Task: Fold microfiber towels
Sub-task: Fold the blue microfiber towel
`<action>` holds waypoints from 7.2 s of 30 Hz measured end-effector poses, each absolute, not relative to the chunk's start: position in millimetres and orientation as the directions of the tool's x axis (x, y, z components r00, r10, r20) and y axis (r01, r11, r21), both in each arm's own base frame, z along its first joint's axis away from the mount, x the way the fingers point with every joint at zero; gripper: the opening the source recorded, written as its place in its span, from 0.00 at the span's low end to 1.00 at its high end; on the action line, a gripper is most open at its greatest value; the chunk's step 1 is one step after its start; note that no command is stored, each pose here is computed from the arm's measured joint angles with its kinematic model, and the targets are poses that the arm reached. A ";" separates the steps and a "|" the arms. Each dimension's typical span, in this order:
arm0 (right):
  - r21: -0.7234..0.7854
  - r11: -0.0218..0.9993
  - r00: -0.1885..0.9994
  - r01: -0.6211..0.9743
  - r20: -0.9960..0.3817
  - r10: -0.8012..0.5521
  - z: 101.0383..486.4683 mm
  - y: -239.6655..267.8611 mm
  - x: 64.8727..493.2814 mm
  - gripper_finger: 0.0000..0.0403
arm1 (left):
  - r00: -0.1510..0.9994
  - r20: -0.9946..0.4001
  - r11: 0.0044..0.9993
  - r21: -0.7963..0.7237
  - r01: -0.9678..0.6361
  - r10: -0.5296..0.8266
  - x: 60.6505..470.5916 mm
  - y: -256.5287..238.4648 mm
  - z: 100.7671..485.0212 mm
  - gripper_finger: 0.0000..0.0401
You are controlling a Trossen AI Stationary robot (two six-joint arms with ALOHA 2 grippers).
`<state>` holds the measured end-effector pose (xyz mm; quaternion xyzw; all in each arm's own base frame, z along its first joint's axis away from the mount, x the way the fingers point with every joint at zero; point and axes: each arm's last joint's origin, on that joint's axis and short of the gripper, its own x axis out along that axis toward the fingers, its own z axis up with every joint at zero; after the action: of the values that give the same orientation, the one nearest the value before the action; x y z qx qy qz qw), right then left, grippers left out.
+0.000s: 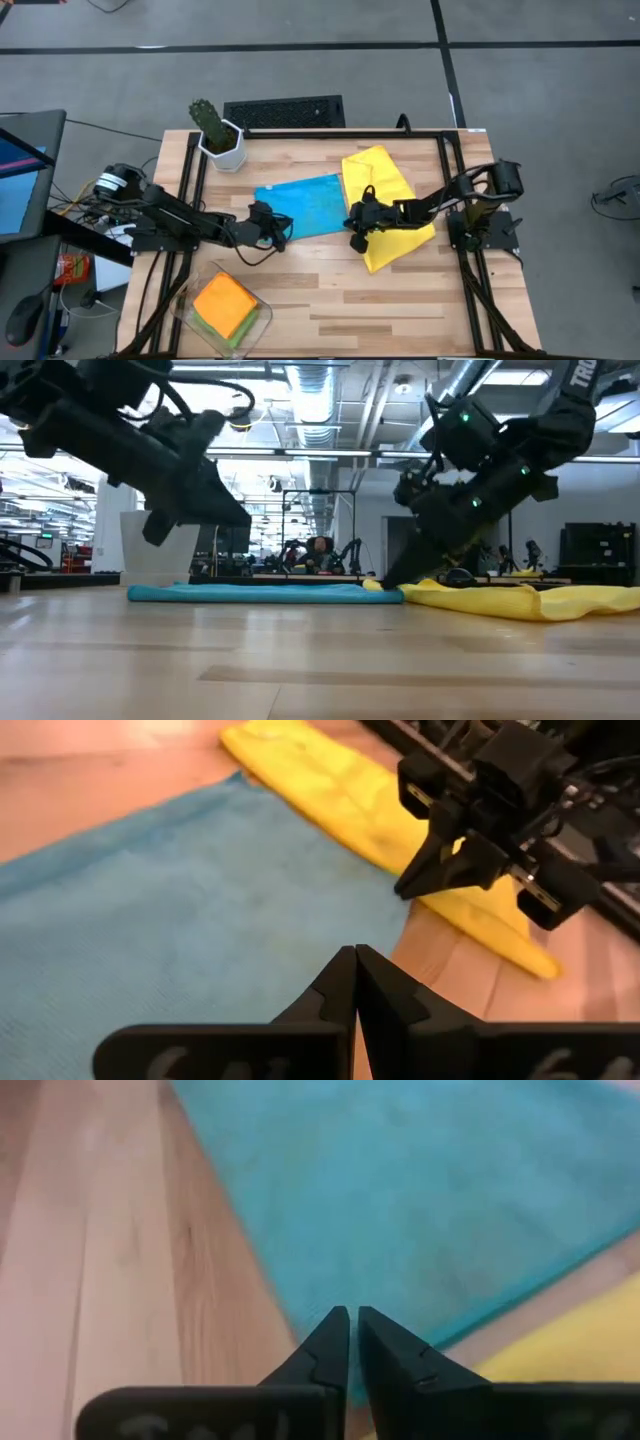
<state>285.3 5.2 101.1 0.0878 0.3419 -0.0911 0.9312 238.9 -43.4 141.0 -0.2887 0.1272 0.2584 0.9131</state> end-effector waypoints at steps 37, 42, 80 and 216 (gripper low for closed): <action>0.007 0.992 0.778 0.125 -0.622 -0.094 134.5 8.7 275.4 0.13 | 0.878 -0.372 0.771 -0.447 -0.454 0.301 339.5 -70.3 138.6 0.00; 0.003 0.992 0.764 0.127 -0.638 -0.096 127.2 8.5 277.1 0.13 | 0.746 -0.508 0.755 -0.249 -0.606 0.431 329.3 -64.9 132.3 0.00; -0.046 0.979 0.742 0.197 -0.645 -0.180 119.0 -1.4 267.4 0.13 | 0.661 -0.657 0.810 -0.129 -0.573 0.363 342.4 -70.2 99.1 0.00; -0.046 0.992 0.703 -0.119 -0.709 0.051 122.9 19.7 297.0 0.07 | 0.794 -0.507 0.803 -0.287 -0.522 0.336 355.3 -56.8 135.9 0.00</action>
<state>297.0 19.7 122.9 -0.0442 0.3823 0.0461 0.9218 355.3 -56.8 135.9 -0.2110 0.2212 0.2324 0.9233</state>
